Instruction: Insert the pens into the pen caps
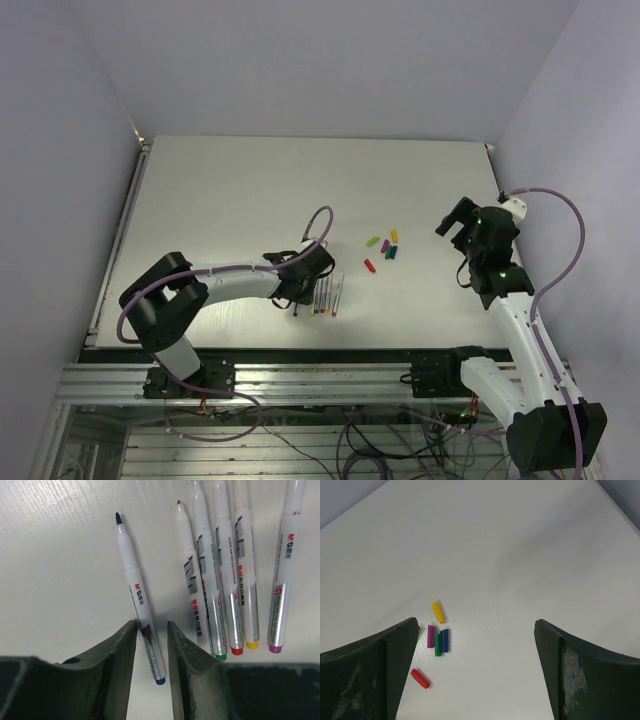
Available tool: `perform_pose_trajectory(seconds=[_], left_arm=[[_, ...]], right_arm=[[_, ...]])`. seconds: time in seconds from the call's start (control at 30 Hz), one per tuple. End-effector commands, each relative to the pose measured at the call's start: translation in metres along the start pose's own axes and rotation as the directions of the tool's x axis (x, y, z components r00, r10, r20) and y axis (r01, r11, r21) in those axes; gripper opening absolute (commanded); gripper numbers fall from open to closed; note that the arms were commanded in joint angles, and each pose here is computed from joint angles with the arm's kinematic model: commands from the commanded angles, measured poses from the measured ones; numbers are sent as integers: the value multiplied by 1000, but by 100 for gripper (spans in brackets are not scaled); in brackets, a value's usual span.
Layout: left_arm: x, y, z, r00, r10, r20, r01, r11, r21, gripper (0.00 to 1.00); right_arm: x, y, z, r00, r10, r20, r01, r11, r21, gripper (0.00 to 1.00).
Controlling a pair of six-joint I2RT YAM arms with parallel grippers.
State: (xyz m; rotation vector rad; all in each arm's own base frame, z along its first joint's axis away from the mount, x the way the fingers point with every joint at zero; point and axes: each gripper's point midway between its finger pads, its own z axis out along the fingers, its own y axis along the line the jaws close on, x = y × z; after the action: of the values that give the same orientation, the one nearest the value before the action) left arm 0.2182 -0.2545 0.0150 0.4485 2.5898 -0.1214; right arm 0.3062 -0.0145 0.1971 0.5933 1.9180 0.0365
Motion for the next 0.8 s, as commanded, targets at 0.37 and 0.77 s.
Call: perform_pose_trajectory(seconds=[0.37, 0.77], left_arm=[[23, 7, 4, 988, 20, -150, -31, 997, -72, 38], [41, 22, 13, 971, 11, -238, -42, 991, -124, 25]], right_arm=[[2, -5, 1, 1000, -12, -2, 12, 1000, 17, 100], [-2, -7, 0, 1000, -21, 6, 21, 999, 31, 100]])
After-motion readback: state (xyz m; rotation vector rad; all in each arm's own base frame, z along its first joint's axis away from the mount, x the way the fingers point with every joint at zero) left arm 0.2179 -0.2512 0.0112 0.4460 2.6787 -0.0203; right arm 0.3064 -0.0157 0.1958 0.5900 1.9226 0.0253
